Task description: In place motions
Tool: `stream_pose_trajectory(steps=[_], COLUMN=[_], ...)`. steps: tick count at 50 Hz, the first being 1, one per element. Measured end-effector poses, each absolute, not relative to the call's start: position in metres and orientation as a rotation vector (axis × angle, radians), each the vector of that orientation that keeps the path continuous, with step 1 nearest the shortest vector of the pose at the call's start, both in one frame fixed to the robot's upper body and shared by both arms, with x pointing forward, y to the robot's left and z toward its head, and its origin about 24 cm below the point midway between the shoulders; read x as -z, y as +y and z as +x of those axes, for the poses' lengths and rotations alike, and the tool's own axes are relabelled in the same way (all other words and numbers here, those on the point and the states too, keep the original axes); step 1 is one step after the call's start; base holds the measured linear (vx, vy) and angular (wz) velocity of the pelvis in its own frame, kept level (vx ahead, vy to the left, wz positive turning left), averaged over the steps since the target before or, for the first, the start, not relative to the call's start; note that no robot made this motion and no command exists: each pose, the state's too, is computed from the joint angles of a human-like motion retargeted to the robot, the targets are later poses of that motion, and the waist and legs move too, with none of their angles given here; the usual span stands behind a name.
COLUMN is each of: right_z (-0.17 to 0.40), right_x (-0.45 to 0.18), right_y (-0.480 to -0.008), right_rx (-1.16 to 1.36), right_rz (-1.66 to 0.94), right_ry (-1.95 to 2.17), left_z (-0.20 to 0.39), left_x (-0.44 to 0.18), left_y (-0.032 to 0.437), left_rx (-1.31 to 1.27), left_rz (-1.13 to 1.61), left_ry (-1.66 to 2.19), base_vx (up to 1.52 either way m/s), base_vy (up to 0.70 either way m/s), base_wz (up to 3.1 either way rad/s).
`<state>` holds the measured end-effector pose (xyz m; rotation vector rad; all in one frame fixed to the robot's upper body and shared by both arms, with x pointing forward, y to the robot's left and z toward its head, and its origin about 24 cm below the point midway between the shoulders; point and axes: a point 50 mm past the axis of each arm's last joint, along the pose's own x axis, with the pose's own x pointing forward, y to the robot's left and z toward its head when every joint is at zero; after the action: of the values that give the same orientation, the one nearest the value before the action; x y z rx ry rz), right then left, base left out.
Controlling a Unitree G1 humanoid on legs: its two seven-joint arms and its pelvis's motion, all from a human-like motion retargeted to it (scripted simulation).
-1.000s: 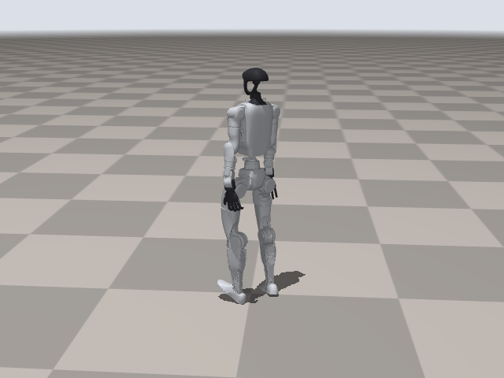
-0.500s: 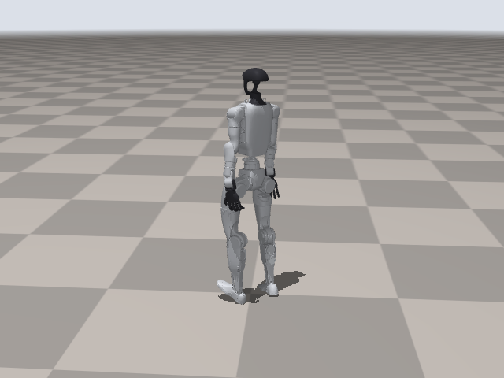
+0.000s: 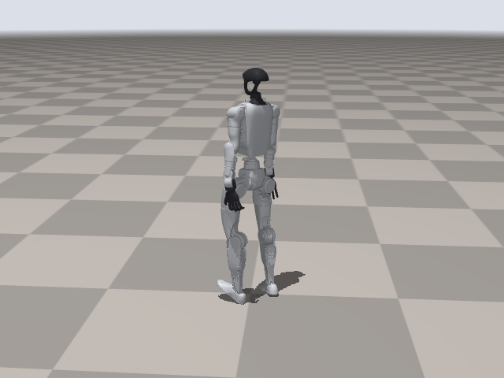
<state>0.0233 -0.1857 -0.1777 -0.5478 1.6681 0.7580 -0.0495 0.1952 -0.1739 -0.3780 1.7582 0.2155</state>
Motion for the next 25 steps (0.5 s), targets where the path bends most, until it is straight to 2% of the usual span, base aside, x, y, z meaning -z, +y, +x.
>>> stream_pose_trajectory(steps=[25], right_z=[0.0228], right_x=[0.1777], right_y=[-0.1855], right_rx=[-0.763], right_rz=[-0.550], right_ry=[1.670], left_z=[-0.0491], left_x=[0.1739], left_y=[0.1954], left_rx=[-0.213], left_rz=[-0.375], left_ry=[1.757], base_vx=[0.00], base_vy=[0.00], base_wz=[0.00])
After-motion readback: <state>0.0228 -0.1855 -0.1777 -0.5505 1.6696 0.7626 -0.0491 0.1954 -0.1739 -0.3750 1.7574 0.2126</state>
